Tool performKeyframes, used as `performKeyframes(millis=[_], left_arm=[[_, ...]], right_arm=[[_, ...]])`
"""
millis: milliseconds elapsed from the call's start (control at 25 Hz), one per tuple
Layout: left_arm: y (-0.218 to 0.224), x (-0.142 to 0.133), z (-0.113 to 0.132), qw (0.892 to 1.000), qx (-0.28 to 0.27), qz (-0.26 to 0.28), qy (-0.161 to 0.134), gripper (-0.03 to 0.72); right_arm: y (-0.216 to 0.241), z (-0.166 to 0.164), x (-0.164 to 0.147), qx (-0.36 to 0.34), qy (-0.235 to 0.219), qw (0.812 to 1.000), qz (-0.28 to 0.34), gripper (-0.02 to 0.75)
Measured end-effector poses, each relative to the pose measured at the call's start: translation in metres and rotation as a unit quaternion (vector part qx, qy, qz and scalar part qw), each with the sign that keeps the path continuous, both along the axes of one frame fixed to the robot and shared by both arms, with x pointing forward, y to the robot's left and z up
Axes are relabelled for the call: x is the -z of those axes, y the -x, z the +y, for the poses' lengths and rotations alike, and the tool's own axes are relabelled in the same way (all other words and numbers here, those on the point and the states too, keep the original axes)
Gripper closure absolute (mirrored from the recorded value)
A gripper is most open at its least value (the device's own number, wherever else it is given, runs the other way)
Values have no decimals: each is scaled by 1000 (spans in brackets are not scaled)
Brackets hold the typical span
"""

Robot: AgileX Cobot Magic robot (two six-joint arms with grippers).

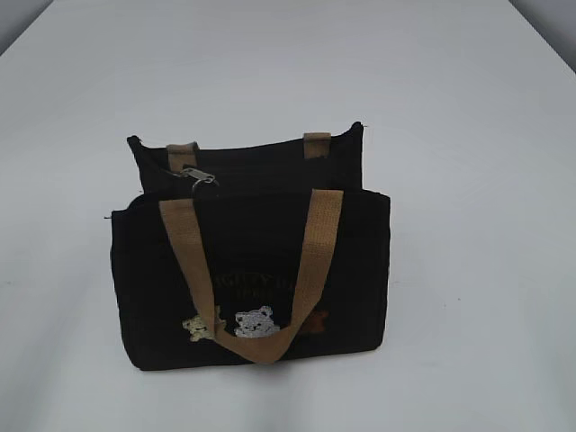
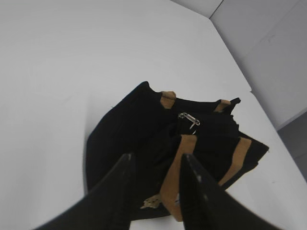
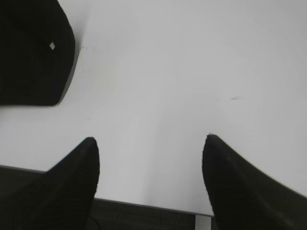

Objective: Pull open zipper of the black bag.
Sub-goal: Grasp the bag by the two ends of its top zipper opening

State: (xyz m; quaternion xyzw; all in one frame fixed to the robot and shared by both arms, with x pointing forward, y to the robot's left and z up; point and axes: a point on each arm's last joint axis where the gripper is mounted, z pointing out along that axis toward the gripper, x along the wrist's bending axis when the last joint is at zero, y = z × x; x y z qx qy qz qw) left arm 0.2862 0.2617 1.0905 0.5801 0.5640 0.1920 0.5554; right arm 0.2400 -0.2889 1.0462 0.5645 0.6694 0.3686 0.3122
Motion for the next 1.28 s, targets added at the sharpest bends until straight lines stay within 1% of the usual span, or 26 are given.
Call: performKeyframes(millis=[80, 160, 240, 320, 360, 440, 600, 760, 880, 920, 1000, 1080, 1120, 1200, 1280], left_arm=[[-25, 1, -4, 999, 22, 30, 17, 449], [-52, 6, -9, 996, 52, 69, 33, 449], [-77, 7, -13, 990, 74, 103, 61, 449], [-109, 17, -16, 981, 84, 159, 77, 449], [-120, 19, -16, 977, 87, 175, 81, 449], [-142, 26, -18, 968, 98, 216, 89, 442], [-179, 38, -29, 951, 125, 269, 93, 393], [-198, 50, -52, 937, 159, 299, 82, 347], [-208, 60, -68, 932, 170, 311, 74, 340], [-211, 64, -69, 931, 165, 317, 75, 339], [-218, 72, -69, 932, 148, 322, 75, 339], [-223, 79, -69, 931, 139, 329, 74, 355], [-225, 82, -69, 929, 137, 334, 75, 376], [-228, 89, -71, 925, 134, 346, 79, 438], [-230, 93, -72, 923, 136, 352, 80, 522]], right_arm=[[-10, 1, 0, -13, -1, 999, 33, 218], [-20, 3, 1, -26, 0, 997, 67, 218], [-29, 5, 0, -48, 4, 995, 89, 218], [-40, 8, -4, -68, 9, 993, 95, 218], [-45, 10, -7, -77, 10, 993, 93, 218], [-60, 14, -11, -87, 9, 991, 96, 218], [-92, 26, -18, -106, 3, 989, 101, 218], [-126, 41, -28, -143, 8, 983, 114, 218], [-157, 53, -33, -171, 15, 976, 133, 218], [-165, 57, -38, -181, 15, 975, 131, 218], [-181, 65, -44, -201, 10, 971, 130, 218], [-197, 74, -53, -226, 2, 967, 119, 218], [-205, 79, -57, -238, -3, 964, 115, 218], [-217, 91, -63, -268, -3, 958, 102, 218], [-229, 109, -67, -301, 3, 949, 92, 218]])
